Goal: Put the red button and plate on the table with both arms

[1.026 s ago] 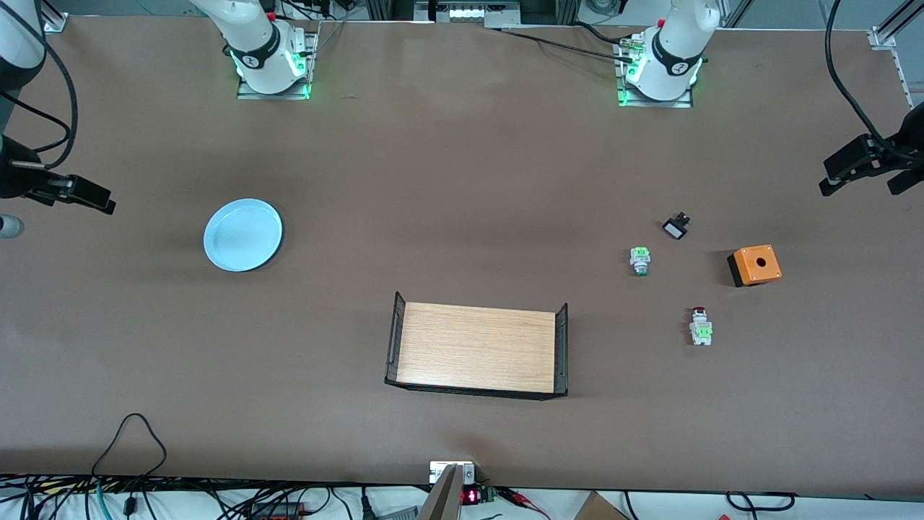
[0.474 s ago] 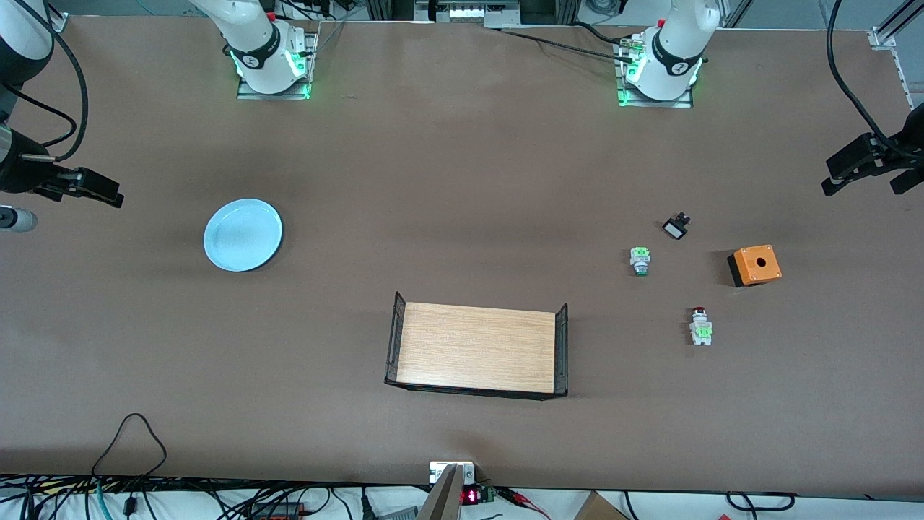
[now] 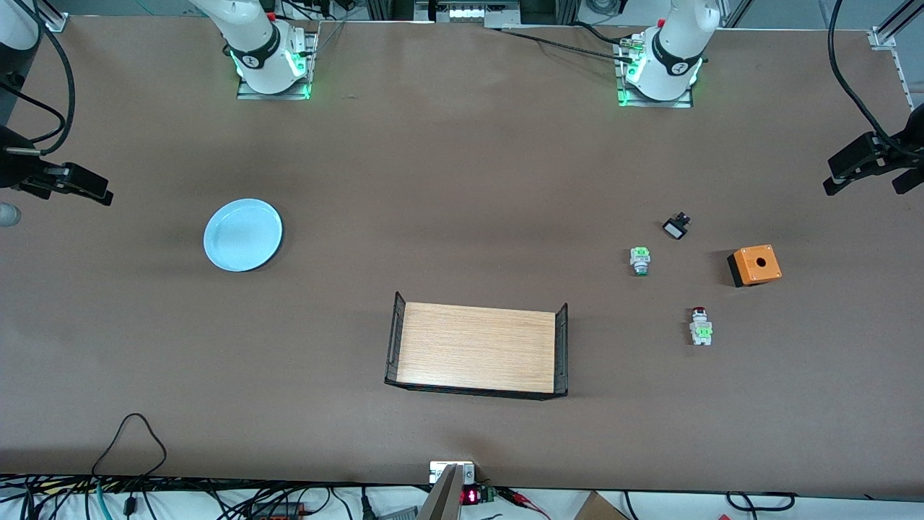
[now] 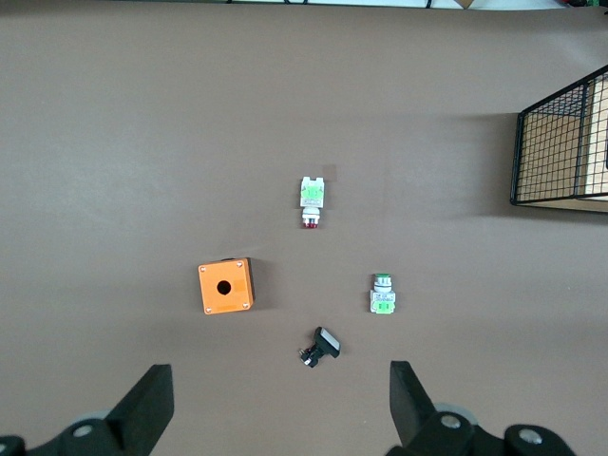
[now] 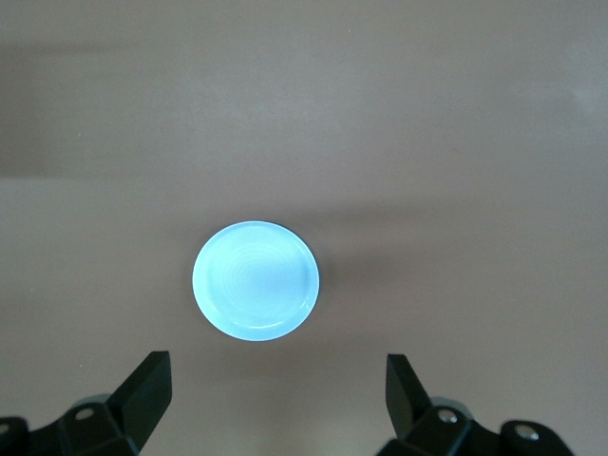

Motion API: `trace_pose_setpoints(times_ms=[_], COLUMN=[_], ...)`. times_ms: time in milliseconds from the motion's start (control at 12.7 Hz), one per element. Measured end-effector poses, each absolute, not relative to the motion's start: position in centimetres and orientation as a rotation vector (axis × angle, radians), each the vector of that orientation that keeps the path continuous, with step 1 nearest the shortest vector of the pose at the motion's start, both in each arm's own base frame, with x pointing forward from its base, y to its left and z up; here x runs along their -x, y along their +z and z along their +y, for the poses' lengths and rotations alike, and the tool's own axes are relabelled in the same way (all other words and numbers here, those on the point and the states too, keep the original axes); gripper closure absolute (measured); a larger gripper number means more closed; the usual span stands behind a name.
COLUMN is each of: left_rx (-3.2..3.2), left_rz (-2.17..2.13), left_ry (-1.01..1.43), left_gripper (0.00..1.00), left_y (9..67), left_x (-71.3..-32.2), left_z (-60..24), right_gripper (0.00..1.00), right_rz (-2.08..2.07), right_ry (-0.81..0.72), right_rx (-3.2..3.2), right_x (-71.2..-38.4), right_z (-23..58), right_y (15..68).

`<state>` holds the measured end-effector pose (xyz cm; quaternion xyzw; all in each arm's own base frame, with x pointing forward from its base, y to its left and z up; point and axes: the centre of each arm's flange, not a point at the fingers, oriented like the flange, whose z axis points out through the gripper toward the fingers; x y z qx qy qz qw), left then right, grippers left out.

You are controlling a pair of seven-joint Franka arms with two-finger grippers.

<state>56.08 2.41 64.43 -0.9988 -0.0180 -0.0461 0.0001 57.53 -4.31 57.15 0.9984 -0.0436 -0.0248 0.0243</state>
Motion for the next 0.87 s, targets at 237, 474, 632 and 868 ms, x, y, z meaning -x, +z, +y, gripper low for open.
trace_pose_setpoints(times_ms=[237, 474, 632, 868], left_rx=[3.137, 3.137, 3.137, 3.137], left_rz=[-0.056, -0.057, -0.057, -0.057], left_ry=[-0.147, -0.147, -0.147, -0.147], left_gripper=[0.0, 0.0, 0.0, 0.0], left_y=[64.5, 64.5, 64.5, 64.5], left_x=[-56.1, -56.1, -56.1, -56.1], left_z=[2.4, 2.4, 2.4, 2.4], right_gripper=[0.0, 0.0, 0.0, 0.0], right_rz=[-0.135, -0.119, -0.073, -0.067], right_ry=[-0.072, -0.093, -0.134, -0.143], right_rx=[-3.089, -3.092, -3.094, -3.095], right_x=[-57.5, -56.9, -56.5, -56.5], right_z=[-4.3, -4.3, -4.5, -4.5], right_y=[57.3, 57.8, 57.7, 57.7])
